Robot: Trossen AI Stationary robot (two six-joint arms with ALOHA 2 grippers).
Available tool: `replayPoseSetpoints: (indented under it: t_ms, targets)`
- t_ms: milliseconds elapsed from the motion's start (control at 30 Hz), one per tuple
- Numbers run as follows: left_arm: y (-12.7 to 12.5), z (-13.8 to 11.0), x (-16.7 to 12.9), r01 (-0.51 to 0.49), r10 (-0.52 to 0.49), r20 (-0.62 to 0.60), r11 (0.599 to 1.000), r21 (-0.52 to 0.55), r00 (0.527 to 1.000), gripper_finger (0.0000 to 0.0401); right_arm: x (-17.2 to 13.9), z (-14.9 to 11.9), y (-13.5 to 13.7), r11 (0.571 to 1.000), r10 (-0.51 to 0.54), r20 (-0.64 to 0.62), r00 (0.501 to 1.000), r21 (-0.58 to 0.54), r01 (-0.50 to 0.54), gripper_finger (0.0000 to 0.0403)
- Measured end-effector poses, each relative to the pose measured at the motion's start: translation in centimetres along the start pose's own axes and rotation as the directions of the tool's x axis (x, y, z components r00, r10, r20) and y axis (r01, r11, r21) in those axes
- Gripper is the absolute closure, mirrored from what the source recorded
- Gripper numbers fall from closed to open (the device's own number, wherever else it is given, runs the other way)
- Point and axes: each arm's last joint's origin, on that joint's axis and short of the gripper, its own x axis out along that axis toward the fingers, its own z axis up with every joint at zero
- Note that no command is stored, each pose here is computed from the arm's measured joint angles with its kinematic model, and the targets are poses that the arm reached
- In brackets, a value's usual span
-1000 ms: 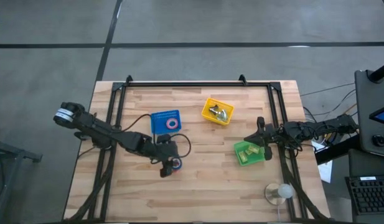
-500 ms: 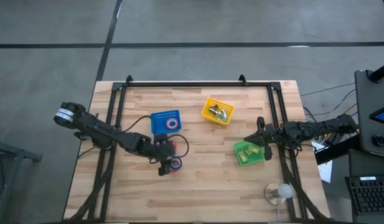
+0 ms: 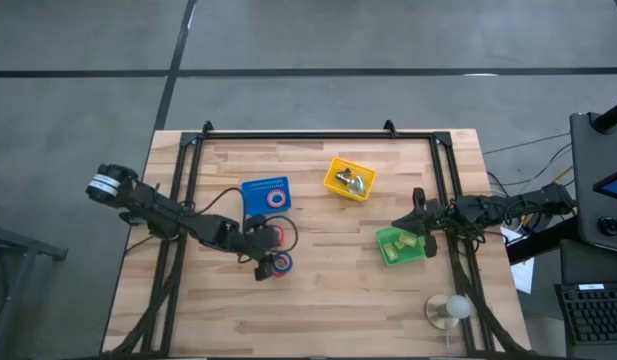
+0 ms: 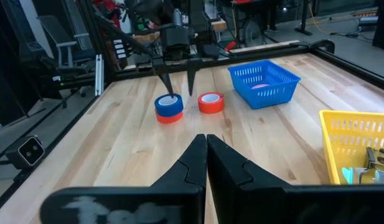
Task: Pick and place Stapler, Stapler remover, tape
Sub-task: Put the blue tape into the blue bin
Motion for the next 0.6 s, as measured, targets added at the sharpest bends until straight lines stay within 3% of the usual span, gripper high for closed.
replayPoseSetpoints:
  t_ms: [600]
  targets:
    - [0.14, -0.59, 0.21, 0.031, -0.032, -0.016, 0.998, -0.055, 0.999, 0.0265, 0.0, 0.0, 0.0, 1.0, 0.0, 0.0, 1.0, -0.002, 0.0, 0.0394]
